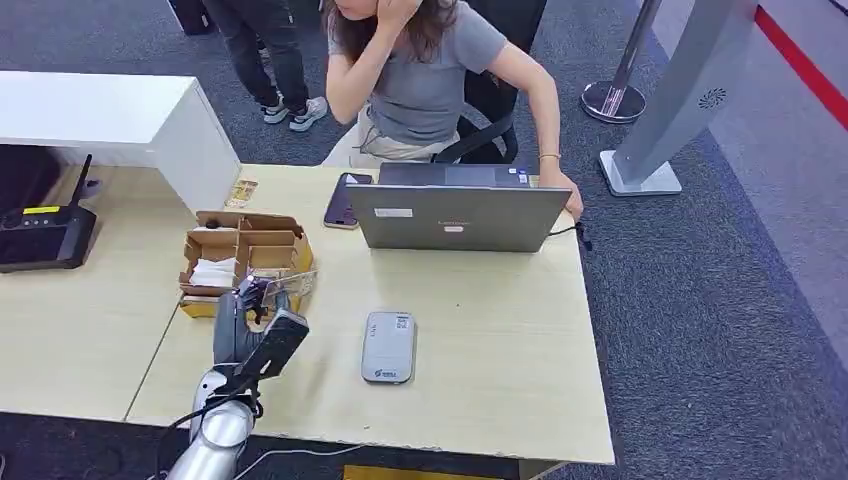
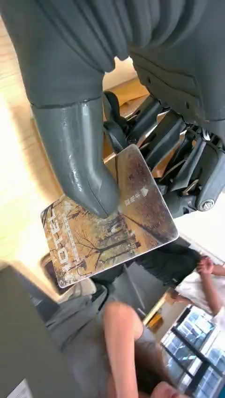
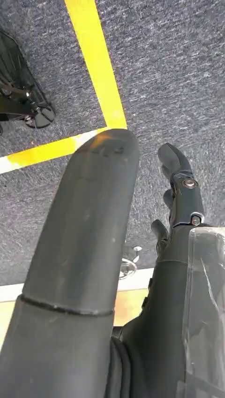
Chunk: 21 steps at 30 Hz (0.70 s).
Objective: Pass the card to the sensor for recognition and then transmit it.
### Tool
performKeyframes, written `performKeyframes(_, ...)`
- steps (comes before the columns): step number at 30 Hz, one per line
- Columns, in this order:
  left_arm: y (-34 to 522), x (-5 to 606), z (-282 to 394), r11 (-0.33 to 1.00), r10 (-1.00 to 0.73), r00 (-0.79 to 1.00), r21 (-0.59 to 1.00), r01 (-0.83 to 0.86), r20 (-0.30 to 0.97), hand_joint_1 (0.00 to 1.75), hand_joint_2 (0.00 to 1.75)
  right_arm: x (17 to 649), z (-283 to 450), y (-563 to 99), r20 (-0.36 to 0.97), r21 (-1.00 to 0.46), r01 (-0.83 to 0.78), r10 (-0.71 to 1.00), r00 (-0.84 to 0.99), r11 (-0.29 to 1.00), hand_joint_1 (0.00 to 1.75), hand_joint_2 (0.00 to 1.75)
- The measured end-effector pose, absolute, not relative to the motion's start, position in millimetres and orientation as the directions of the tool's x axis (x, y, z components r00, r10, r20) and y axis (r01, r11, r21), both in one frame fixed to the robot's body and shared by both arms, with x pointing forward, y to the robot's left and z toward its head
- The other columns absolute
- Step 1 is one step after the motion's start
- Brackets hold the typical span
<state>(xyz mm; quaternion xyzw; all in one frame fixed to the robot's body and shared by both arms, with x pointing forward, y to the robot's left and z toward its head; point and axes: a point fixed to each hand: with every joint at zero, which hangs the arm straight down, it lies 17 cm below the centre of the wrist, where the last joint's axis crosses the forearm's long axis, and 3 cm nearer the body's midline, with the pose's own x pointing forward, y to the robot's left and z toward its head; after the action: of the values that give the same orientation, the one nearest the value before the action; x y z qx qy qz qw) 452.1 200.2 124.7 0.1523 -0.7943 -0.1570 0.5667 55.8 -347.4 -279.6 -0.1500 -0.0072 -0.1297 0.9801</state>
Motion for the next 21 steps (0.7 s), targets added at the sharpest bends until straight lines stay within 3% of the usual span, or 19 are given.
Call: performKeyframes(21, 164.5, 445.9, 118.5, 0.936, -0.324, -0.301, 0.351, 0.038, 0.897, 1.75, 1.75, 55.4, -279.7, -346.3, 0.050, -0.290, 0.251, -0.247, 0.968, 0.923, 0.00, 0.00)
